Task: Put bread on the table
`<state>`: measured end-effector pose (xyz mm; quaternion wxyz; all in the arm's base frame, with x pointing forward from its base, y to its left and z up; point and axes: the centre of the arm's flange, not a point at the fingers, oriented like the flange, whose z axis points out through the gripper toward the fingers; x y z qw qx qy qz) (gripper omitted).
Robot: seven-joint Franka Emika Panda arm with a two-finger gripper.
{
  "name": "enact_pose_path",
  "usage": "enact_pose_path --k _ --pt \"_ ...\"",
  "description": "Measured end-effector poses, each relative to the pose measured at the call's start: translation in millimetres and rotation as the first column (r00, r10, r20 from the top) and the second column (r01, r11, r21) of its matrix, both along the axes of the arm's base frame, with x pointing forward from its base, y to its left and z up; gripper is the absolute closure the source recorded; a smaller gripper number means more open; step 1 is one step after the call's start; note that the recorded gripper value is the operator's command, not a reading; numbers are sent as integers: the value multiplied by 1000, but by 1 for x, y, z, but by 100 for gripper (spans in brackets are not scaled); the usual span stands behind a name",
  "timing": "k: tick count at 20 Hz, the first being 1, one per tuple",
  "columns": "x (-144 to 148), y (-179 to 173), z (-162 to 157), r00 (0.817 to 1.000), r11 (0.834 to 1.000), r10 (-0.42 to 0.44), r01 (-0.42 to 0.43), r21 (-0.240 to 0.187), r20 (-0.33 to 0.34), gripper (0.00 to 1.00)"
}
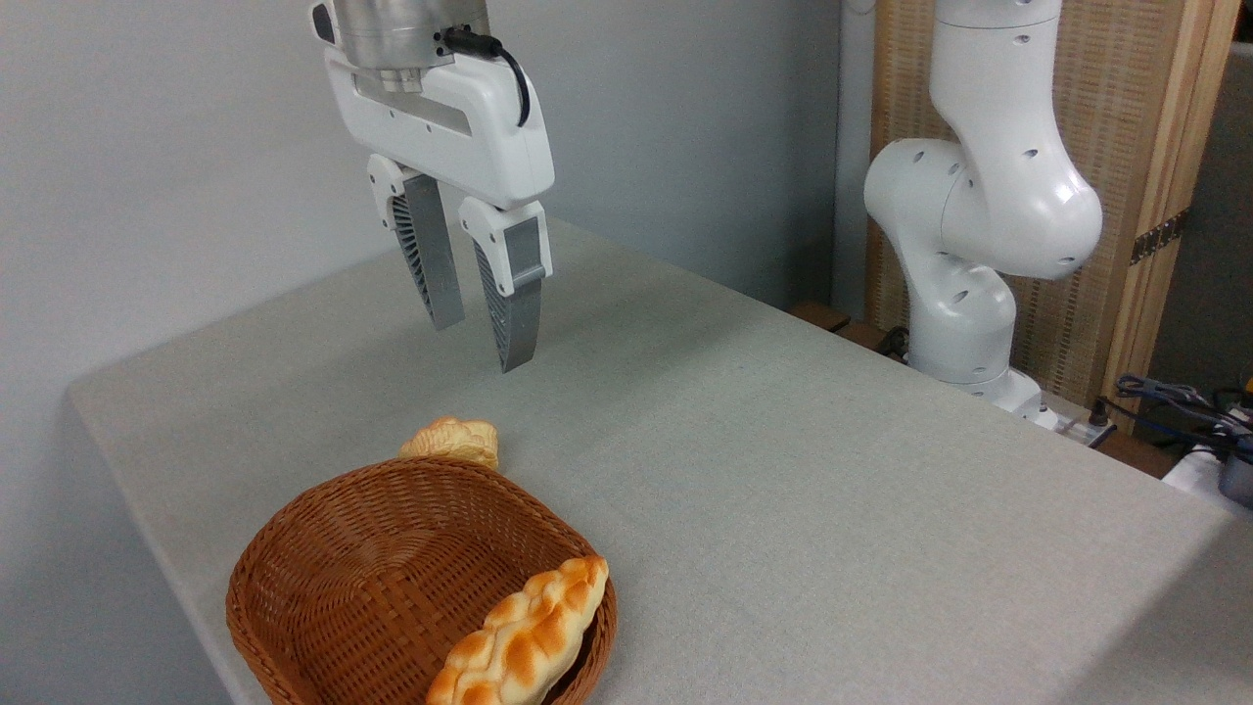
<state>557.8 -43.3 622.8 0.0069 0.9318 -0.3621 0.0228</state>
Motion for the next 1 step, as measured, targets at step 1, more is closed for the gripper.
enact_pose_path --k 1 --pt "0 0 0 1000 1000 0 0 0 1 0"
